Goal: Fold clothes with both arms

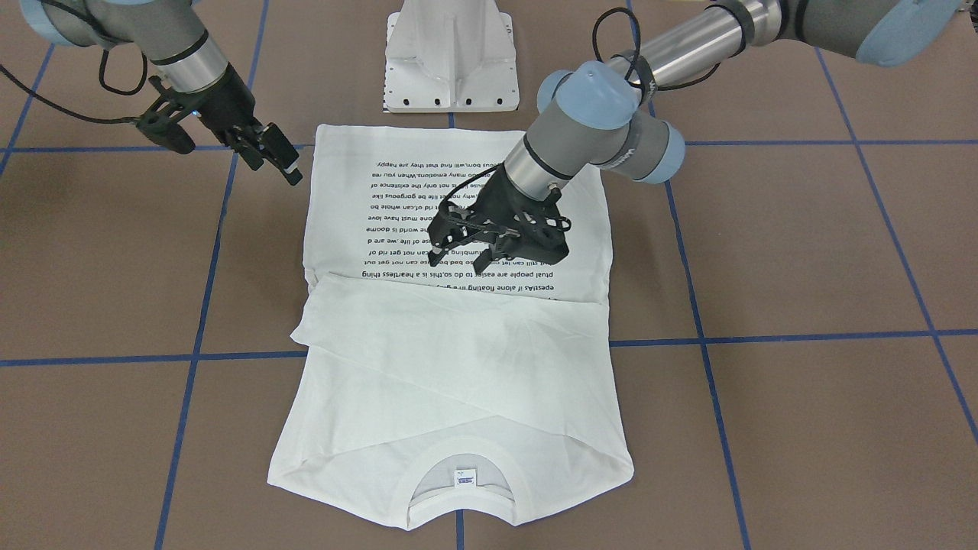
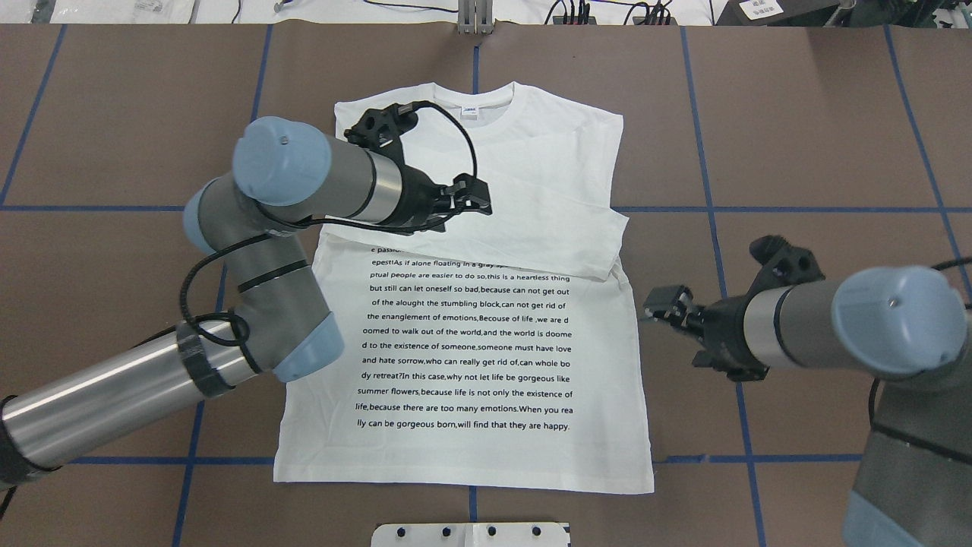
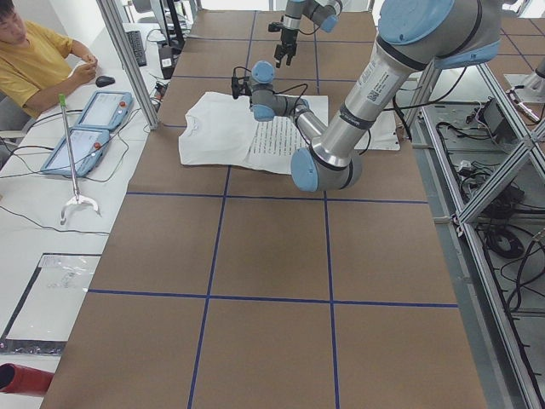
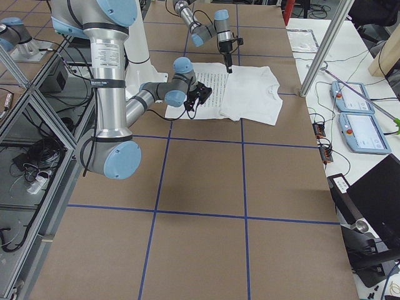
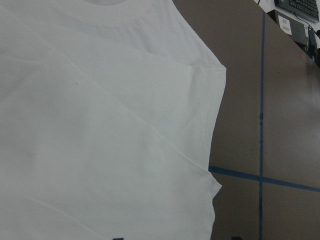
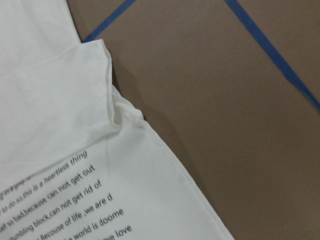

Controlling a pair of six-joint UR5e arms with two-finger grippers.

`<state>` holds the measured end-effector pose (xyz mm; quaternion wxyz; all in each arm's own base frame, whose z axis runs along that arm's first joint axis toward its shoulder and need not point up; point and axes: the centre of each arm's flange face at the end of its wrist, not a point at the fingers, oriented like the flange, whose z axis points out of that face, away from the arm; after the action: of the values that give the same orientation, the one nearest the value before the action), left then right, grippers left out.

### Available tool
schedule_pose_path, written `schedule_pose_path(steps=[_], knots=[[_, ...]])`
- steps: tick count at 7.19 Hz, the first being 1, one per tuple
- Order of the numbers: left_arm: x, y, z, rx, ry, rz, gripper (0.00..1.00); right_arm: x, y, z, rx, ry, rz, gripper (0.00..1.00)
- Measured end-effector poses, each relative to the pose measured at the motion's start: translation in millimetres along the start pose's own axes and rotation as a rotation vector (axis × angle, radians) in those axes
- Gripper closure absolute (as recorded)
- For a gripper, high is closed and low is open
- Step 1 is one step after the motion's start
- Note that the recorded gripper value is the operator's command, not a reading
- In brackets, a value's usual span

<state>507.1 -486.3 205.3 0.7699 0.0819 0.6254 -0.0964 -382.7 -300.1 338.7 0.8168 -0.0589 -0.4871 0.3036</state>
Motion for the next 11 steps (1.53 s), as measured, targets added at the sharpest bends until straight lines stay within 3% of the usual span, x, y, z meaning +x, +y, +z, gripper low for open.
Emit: schedule_pose_path(steps=[2, 4, 7, 11], knots=[[-60, 9, -49, 0.005, -0.037, 0.020, 0.00, 33, 93, 28, 0.066, 0.058, 0.013, 0.03], [-85, 16, -66, 0.006, -0.044, 0.016, 0.00, 63, 154, 42, 0.114, 0.103, 0.040, 0.09], [-98, 22, -68, 0.005, -0.032, -0.045, 0.00, 83, 178, 58, 0.149, 0.148, 0.064, 0.12], [-98, 22, -69, 0.010, -0.032, -0.060, 0.00, 86, 177, 64, 0.162, 0.158, 0.063, 0.18]])
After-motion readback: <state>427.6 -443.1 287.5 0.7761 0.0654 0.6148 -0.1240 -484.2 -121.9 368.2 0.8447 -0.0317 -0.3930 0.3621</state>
